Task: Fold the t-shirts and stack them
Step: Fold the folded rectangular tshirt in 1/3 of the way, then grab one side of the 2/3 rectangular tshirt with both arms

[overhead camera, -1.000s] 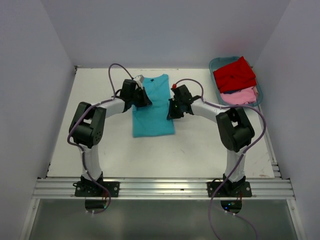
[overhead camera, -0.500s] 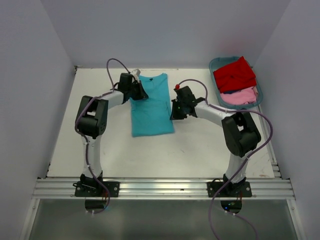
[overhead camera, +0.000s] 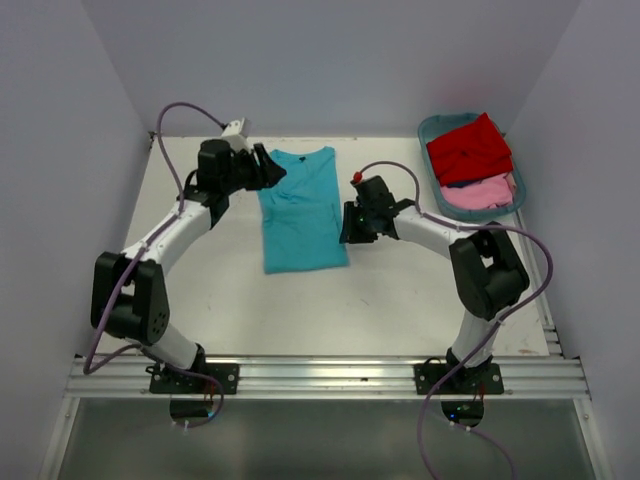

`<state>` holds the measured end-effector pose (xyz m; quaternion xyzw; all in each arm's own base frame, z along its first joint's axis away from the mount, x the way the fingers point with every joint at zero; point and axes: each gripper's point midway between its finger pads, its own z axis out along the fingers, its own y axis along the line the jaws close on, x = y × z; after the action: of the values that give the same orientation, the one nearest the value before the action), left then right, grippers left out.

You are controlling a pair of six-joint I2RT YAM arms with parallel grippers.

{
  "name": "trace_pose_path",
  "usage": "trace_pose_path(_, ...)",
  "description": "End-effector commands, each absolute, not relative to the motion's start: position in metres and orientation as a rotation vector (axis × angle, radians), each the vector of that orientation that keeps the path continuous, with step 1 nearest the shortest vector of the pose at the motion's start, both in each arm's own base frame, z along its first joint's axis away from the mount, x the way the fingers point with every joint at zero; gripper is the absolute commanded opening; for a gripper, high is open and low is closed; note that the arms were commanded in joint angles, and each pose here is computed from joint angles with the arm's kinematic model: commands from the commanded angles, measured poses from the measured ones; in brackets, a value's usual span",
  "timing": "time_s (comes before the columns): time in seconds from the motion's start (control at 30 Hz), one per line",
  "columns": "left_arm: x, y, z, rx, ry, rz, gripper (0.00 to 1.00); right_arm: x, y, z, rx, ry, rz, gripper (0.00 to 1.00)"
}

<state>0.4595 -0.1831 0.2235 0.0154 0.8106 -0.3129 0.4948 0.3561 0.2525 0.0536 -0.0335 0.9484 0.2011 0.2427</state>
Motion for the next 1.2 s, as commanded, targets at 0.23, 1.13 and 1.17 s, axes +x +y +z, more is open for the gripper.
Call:
trace_pose_path(0.23, 0.301, -0.148, 0.069, -0.117, 2.374, -0.715, 0.67, 0.329, 0.241, 0.068, -0.082, 2.541, 0.605, 0.55)
trace_pose_path(1.13, 0.257, -0.151, -0.019, -0.213, 2.61, -0.785, 0.48, 0.312, 0.251, 0.015, 0.006, 2.643, 0.698, 0.22)
trace_pose_path(1.17, 0.256, -0.152, -0.02, -0.212, 2.614, -0.79, 0.41, 0.31, 0.25, 0.013, 0.008, 2.65, 0.699, 0.13)
